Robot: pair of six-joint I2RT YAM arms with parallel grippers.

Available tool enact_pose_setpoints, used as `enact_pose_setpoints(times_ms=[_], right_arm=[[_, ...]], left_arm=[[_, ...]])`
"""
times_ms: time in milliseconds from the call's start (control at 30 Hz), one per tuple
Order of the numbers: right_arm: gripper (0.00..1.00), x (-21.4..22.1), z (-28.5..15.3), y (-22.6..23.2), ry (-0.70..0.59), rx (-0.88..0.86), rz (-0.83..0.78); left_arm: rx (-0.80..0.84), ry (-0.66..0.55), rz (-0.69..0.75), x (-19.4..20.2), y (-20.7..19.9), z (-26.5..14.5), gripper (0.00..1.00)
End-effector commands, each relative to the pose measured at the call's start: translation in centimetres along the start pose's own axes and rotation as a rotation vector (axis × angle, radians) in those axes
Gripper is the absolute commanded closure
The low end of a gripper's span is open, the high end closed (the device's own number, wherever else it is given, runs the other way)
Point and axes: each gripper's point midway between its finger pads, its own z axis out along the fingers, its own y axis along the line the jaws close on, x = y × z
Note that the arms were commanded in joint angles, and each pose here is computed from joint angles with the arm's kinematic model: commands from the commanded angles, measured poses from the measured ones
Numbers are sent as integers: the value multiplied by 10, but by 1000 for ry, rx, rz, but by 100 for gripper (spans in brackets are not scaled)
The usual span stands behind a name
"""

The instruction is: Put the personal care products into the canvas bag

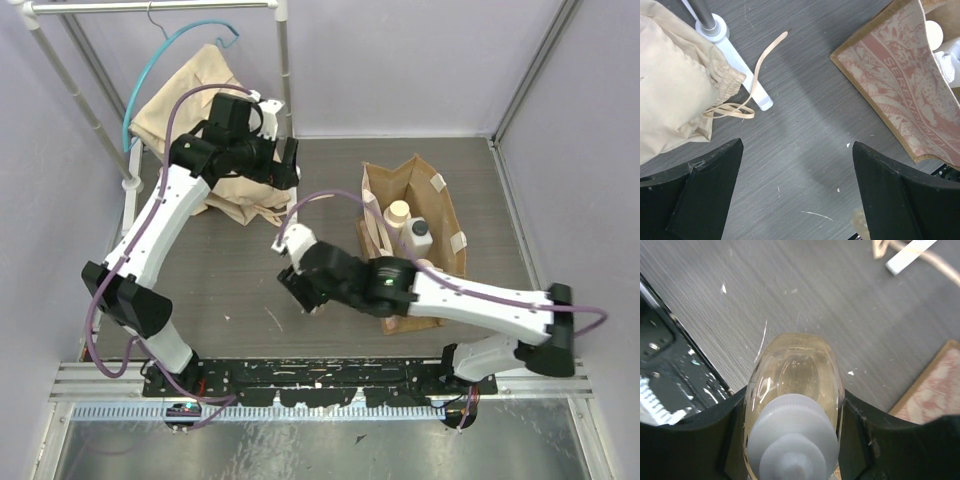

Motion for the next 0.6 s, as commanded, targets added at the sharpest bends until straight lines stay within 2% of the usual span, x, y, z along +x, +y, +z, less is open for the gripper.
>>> enact_pose_setpoints(times_ms=[0, 300, 433, 567], right_arm=[[99, -91, -102, -37, -334, 37, 169], [99, -110, -186, -128, -438, 309, 266], [99, -117, -237, -172, -511, 511, 327], [99, -111, -267, -199, -524, 677, 378]], left_arm=[[56, -19, -5, -10, -9, 1, 2], [76, -20, -27, -11, -13, 4, 2], [88, -37, -45, -15, -16, 3, 2], [158, -56, -50, -22, -29, 5, 2]])
